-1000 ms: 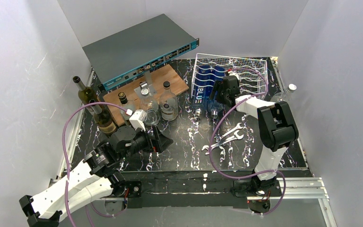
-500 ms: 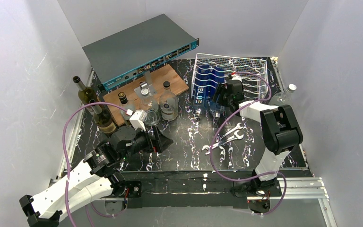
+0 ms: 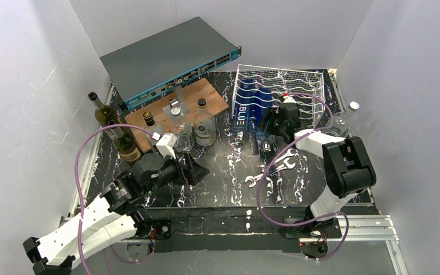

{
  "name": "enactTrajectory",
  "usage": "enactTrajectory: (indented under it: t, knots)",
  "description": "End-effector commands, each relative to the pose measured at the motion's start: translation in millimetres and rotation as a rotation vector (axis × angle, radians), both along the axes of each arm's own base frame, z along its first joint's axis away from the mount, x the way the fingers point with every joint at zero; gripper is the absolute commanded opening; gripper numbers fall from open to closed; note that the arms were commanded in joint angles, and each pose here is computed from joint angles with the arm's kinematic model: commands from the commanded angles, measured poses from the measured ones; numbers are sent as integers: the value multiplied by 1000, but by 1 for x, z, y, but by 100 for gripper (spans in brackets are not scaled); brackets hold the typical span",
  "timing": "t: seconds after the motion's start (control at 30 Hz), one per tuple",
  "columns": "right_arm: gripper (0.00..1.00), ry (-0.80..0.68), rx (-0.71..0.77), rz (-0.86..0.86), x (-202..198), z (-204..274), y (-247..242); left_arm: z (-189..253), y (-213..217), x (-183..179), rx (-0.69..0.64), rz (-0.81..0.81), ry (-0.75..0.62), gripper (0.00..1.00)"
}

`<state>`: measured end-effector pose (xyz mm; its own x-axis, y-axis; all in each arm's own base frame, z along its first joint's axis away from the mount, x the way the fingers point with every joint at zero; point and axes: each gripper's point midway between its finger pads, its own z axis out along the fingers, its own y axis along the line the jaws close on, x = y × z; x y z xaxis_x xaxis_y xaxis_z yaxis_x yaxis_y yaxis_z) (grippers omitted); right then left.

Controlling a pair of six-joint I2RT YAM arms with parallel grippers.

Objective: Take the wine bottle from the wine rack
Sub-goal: Pick up the wine bottle from the wine rack.

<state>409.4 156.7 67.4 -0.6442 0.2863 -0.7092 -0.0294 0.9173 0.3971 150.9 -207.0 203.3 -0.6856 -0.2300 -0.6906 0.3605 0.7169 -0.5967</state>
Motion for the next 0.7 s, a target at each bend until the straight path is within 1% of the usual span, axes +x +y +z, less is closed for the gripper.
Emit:
enactTrajectory:
  t: [0.0, 0.3, 0.43, 0.6, 0.67]
  knots:
    - [1, -118, 2, -6, 7, 40, -7, 1, 0, -2, 8, -14, -9, 98]
    - [1, -104, -33, 18, -6, 61, -13, 2, -2, -2, 7, -24, -15, 98]
    - [1, -65, -42, 34, -18, 57, -15, 3, -5, -2, 8, -38, -15, 98]
    - [1, -62, -40, 45, -22, 69, -17, 4, -7, -2, 5, -48, -16, 98]
    - [1, -39, -49, 43, -27, 69, -20, 5, -9, -2, 7, -56, -18, 98]
